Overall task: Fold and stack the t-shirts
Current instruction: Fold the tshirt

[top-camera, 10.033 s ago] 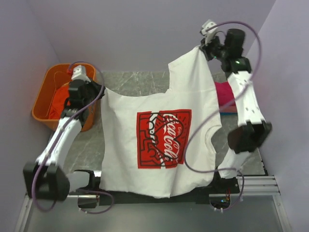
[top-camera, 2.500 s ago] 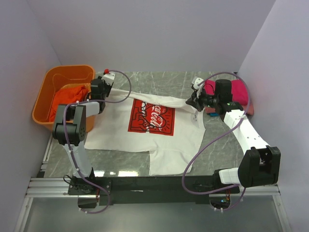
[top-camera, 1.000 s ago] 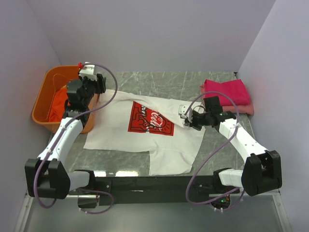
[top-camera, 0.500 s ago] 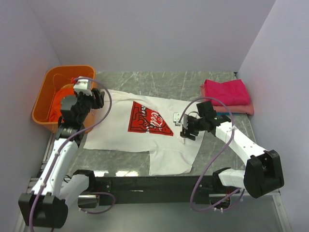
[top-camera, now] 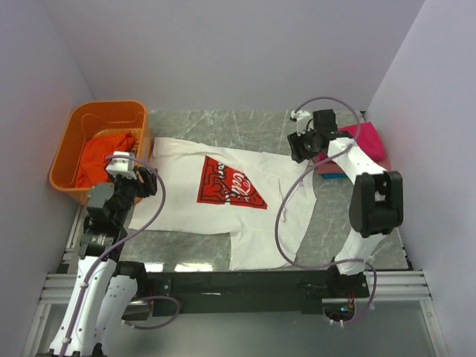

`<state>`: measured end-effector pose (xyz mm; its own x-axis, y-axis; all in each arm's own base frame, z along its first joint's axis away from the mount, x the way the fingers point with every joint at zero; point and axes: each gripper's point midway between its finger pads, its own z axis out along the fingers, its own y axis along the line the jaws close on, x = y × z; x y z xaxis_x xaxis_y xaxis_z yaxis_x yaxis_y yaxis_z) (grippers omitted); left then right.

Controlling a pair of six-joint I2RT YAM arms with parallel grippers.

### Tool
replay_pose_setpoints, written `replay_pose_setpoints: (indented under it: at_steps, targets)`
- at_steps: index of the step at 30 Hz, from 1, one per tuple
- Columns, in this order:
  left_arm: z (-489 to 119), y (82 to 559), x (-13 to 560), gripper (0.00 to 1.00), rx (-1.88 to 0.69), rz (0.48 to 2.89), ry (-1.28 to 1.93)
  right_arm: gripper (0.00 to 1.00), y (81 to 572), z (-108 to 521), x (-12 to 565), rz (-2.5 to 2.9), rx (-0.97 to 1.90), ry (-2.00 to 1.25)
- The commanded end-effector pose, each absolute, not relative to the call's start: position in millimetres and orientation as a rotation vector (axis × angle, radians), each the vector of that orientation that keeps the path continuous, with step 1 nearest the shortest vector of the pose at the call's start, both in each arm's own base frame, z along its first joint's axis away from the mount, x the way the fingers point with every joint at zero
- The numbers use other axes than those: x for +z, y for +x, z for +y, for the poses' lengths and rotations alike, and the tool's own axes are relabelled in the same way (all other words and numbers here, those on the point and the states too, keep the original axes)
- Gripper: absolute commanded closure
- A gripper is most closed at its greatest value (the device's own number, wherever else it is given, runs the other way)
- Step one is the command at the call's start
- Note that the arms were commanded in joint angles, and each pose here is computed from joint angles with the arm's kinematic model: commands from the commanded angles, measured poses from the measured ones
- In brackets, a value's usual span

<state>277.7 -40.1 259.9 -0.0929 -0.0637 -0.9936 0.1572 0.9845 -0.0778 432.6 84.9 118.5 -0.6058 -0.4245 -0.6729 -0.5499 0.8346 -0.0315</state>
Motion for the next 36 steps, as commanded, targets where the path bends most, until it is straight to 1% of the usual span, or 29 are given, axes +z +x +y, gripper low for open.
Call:
replay_pose_setpoints:
  at_steps: [1,3,7,15,22,30,31,36]
  targets:
    - [-39.9,273.3,268.3,0.33,-0.19,1.616,0.064,0.41,453.9,50.3,104.1,2.444,0.044,-0.289]
    - [-42.6,272.9,269.1,0.33,-0.201,1.612,0.077,0.41,459.5,43.8,98.7,2.458,0.015,-0.195]
    - [-49.8,271.6,271.3,0.33,-0.228,1.609,0.104,0.41,461.7,32.5,87.2,2.491,-0.05,-0.13]
    - [-54.1,267.4,273.3,0.32,-0.235,1.597,0.119,0.41,465.9,32.9,65.2,2.539,-0.046,-0.101]
    - [-53.6,268.2,271.8,0.32,-0.228,1.602,0.117,0.44,469.6,32.7,54.3,2.564,-0.028,-0.072]
    - [-52.1,268.3,271.0,0.32,-0.219,1.605,0.113,0.5,464.1,40.5,45.9,2.598,0.056,-0.069]
    - [-52.1,268.4,271.4,0.32,-0.219,1.603,0.113,0.53,464.2,43.3,45.8,2.598,0.076,-0.073]
    - [-51.5,268.5,271.0,0.32,-0.215,1.605,0.112,0.59,461.1,48.3,41.9,2.623,0.114,-0.079]
